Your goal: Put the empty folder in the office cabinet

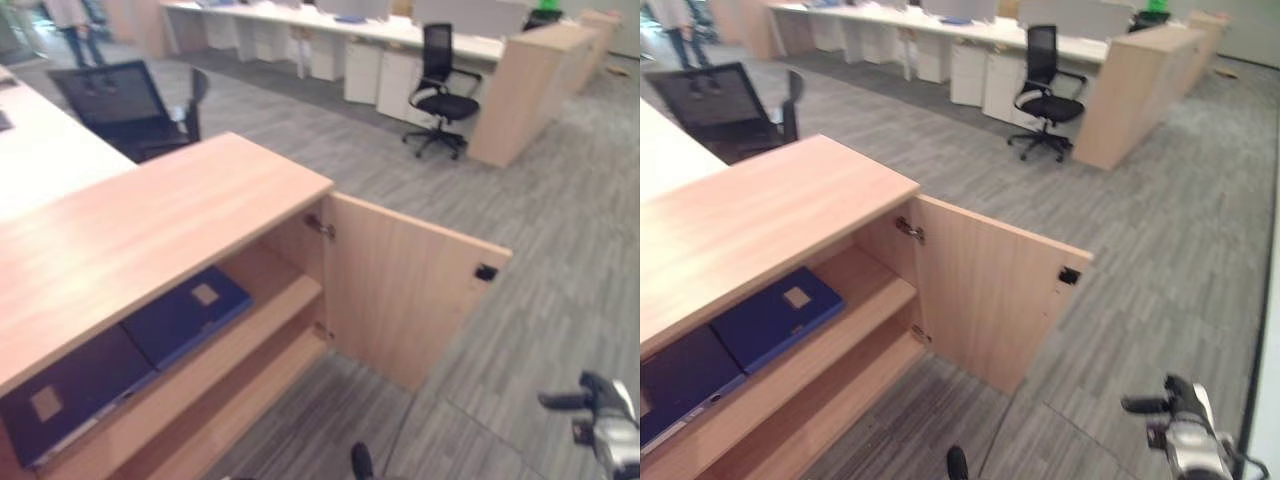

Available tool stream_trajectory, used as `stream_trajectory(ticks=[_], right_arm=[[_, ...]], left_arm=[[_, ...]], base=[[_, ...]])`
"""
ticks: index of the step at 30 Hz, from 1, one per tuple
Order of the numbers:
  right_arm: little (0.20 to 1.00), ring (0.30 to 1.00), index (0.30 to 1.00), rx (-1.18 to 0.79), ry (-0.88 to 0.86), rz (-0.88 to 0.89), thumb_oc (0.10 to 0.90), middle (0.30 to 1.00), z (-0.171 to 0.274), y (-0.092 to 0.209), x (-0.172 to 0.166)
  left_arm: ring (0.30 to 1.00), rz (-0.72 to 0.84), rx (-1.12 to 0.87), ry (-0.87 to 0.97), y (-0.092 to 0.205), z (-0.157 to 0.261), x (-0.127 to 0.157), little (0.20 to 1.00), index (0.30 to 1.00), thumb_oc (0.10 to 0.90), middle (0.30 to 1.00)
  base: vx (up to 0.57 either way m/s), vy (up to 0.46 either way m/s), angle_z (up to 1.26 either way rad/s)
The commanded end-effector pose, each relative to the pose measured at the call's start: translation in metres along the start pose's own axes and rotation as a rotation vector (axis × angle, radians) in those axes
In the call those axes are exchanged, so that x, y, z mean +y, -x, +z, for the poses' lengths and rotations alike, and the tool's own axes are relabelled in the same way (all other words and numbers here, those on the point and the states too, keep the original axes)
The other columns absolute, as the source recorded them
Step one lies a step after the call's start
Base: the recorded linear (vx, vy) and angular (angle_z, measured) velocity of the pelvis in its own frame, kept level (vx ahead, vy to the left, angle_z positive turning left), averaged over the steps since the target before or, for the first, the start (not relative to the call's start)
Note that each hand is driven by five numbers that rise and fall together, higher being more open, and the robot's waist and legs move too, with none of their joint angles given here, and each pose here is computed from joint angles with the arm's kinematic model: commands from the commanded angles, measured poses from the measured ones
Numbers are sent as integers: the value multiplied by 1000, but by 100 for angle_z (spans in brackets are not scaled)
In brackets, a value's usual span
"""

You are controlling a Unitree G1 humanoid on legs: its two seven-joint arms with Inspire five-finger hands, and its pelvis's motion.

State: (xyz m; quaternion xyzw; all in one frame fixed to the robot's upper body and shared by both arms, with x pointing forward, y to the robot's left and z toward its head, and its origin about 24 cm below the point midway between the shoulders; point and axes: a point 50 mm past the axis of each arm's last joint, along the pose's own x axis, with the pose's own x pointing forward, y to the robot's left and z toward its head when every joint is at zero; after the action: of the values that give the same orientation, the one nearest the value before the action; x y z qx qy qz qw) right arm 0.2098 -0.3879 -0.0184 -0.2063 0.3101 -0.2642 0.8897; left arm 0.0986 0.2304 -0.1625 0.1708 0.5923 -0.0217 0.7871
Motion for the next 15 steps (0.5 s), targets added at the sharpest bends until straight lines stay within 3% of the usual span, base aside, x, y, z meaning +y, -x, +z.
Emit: stream_trajectory(ticks=[1,5,15], right_arm=[[900,900,900,-95,8,-164,800,900,31,-5,-51],[900,900,900,-247,44,-113,800,900,76,-7,-37],[900,900,900,-356,65,-62,800,900,97,-1,-31]], left_arm=[[900,7,0,-18,0,-2,0,900,900,800,900],[900,21,36,-34,2,-14,9,900,900,800,900],[900,73,184,56,12,-65,30,900,900,800,900]], base=[[-254,129,-2],[-188,-2,-32],[43,-90,-30]])
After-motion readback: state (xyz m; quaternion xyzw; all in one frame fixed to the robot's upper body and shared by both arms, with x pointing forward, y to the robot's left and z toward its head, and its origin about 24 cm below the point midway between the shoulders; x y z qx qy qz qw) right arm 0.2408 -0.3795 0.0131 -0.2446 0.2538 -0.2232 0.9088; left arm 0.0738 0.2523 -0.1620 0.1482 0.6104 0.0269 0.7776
